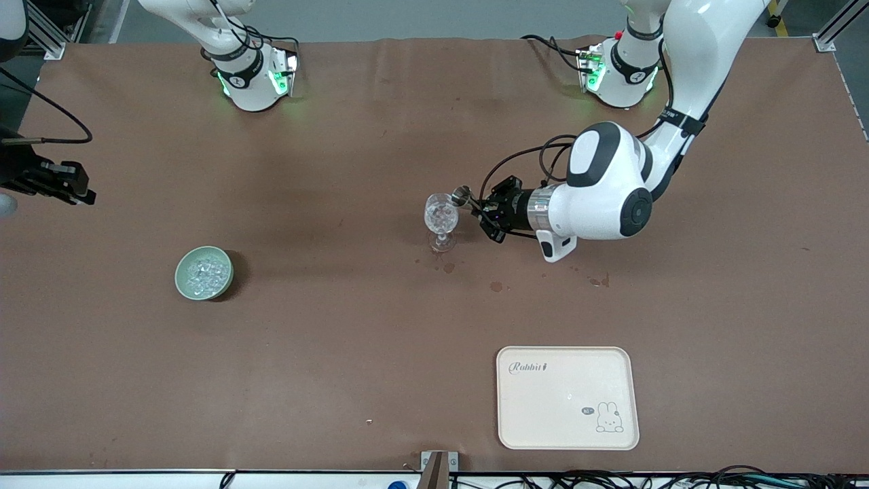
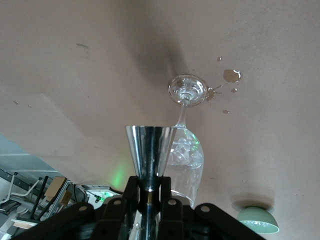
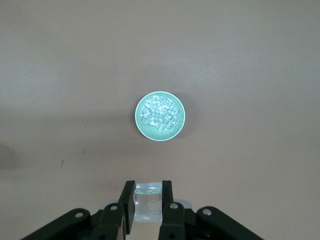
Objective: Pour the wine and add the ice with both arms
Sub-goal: 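Tilt the jigger with the left gripper to pour into the glass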
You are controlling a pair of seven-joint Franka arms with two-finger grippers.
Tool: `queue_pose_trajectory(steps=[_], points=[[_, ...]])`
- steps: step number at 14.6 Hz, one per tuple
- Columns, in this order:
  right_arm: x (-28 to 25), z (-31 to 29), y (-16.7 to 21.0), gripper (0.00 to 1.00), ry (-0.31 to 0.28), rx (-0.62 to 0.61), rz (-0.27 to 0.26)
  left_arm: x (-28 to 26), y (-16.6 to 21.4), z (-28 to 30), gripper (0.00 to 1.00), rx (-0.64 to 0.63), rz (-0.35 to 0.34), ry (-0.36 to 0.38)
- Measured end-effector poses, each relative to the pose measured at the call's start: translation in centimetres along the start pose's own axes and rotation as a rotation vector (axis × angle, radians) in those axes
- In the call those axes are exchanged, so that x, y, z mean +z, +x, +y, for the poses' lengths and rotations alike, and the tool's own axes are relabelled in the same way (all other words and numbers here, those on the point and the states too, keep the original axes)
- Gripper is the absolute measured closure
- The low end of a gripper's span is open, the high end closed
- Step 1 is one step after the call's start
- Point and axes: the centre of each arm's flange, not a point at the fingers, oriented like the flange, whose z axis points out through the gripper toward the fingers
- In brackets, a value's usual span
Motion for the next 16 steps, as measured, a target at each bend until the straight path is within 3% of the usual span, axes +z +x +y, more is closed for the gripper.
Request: queue_pose_trajectory(steps=[6, 10, 16], points=[[0.0, 0.0, 0.0, 0.75, 0.000, -0.001, 0.000, 0.9, -1.6, -0.2, 0.78, -0.069, 0.089, -0.021], [0.0, -0.4, 0.0, 0.75, 0.000, -0.007, 0.001, 1.5, -2.5, -0.4, 0.78, -0.083, 0.100, -0.021], [0.0, -0.5, 0.0, 0.75, 0.000, -0.008, 0.001, 1.9, -2.9, -0.6, 0.78, -0.135, 0.182, -0.032]])
